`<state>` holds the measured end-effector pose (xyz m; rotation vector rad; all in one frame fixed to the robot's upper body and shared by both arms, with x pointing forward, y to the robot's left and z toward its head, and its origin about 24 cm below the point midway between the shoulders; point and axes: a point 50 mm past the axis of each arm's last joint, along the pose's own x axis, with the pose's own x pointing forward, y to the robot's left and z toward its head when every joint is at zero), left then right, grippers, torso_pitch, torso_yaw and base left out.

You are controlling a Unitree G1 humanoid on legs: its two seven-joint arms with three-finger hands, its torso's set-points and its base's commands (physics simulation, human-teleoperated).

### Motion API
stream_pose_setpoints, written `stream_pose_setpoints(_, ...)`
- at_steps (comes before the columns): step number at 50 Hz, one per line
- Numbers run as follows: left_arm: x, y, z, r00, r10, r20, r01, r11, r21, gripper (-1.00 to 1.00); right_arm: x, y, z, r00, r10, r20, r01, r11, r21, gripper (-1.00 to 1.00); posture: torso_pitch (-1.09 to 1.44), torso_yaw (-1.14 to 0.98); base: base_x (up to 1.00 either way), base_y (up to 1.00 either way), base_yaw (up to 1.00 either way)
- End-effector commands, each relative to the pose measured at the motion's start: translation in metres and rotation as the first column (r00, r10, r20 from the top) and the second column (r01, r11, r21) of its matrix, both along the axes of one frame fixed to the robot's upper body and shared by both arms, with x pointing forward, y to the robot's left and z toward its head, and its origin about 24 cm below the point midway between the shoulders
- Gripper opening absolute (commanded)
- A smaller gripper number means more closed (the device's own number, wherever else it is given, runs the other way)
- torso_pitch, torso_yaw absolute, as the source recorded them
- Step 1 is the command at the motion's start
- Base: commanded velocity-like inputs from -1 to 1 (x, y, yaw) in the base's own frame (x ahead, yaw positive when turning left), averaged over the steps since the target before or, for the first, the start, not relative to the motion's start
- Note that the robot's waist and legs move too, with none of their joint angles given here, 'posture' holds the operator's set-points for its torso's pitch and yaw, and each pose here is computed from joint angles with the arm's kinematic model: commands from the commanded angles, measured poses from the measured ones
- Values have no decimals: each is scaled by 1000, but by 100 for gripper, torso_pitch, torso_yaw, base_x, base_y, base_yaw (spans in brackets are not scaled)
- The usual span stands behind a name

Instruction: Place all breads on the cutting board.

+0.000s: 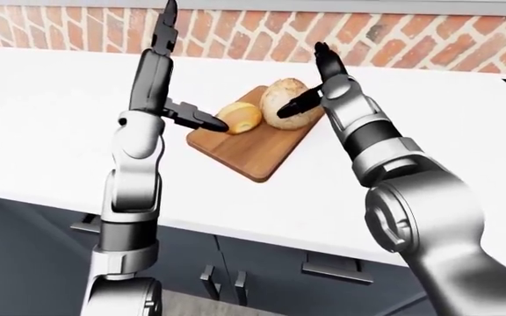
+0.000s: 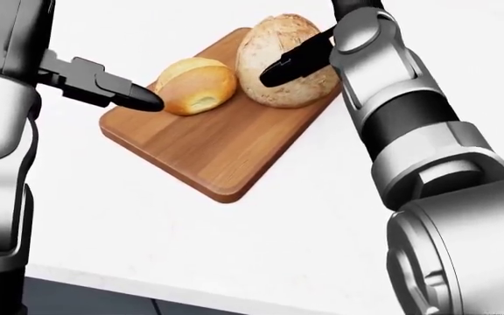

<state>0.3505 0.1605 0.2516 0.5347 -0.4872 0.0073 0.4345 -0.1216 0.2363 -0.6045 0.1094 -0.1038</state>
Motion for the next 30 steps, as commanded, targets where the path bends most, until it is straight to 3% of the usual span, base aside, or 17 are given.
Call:
stream_pose_setpoints(1,-6,-1,21,995,-6,95,6,1000,5,100,-1,1,36,993,16,121,-15,1000,-8,100,0,0,0,0,0)
stream_pose_setpoints(17,-9,-10,28,995,-19,99,18,1000,11,100,-13,-34,78,976,42,215,-33,999,-43,100,0,0,0,0,0)
stream_pose_setpoints(30,-23,-9,37,995,-19,99,21,1000,-16,100,-100,-87,81,951,13,309,-8,1000,-18,100,0,0,0,0,0)
